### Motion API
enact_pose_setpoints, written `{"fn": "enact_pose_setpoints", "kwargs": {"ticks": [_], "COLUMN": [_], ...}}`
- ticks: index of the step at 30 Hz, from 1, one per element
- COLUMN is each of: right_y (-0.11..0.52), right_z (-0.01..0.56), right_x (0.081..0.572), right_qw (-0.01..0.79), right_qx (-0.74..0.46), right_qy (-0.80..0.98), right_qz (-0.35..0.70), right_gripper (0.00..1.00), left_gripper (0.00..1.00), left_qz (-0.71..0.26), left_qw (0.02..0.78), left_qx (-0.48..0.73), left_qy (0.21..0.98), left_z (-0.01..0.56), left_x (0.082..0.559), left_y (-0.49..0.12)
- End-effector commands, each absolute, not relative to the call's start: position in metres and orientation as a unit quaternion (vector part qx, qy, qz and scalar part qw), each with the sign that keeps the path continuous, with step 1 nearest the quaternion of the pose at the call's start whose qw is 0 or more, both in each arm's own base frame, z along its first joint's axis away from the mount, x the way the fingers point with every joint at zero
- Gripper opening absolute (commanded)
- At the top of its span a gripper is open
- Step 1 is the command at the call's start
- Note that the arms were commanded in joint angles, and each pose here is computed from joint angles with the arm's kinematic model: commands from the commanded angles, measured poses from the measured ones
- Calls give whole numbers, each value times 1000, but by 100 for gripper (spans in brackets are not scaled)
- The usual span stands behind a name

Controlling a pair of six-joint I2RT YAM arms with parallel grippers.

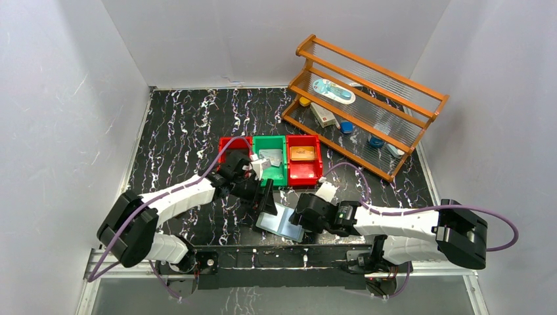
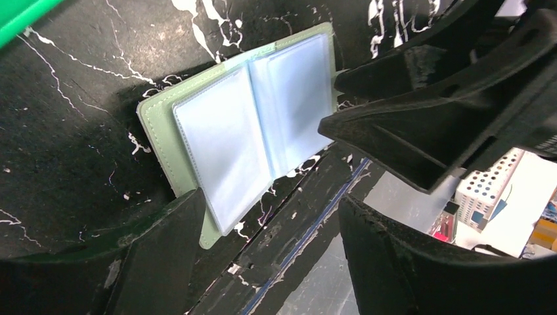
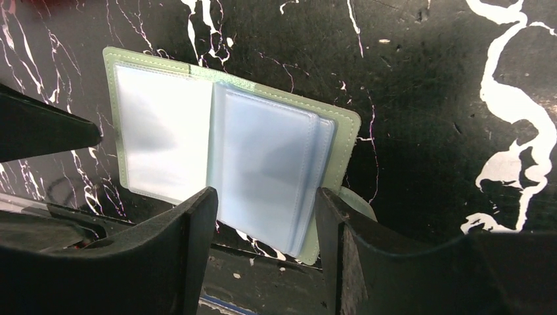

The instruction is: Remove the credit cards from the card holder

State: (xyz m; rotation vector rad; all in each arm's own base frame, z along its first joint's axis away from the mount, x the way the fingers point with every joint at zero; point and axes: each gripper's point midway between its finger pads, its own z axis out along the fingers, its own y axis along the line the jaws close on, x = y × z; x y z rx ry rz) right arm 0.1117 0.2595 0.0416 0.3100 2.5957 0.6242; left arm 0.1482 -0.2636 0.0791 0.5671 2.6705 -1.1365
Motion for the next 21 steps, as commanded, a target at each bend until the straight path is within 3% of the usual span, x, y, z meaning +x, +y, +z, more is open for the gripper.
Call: {"fn": "enact_pose_setpoints", "kwargs": {"ticks": [1,13,21], "right_y": [263,261,271], "right_z": [46,34,28], "right_x": [116,115,113], "right_qw": [237,228,218], "right_qx": [123,125,122], "right_qy": [934,943,941], "right_qz": [237,208,229], "right_gripper": [64,61,57], "left_gripper": [71,68,60], "left_qz": [-372,-336,-332], "left_qw": [81,49,38], "left_qx": [193,184,186], "left_qy": [904,922,924], "left_z": [73,44,35], "left_x": [144,134,128], "left_y": [-265,-256,-259]}}
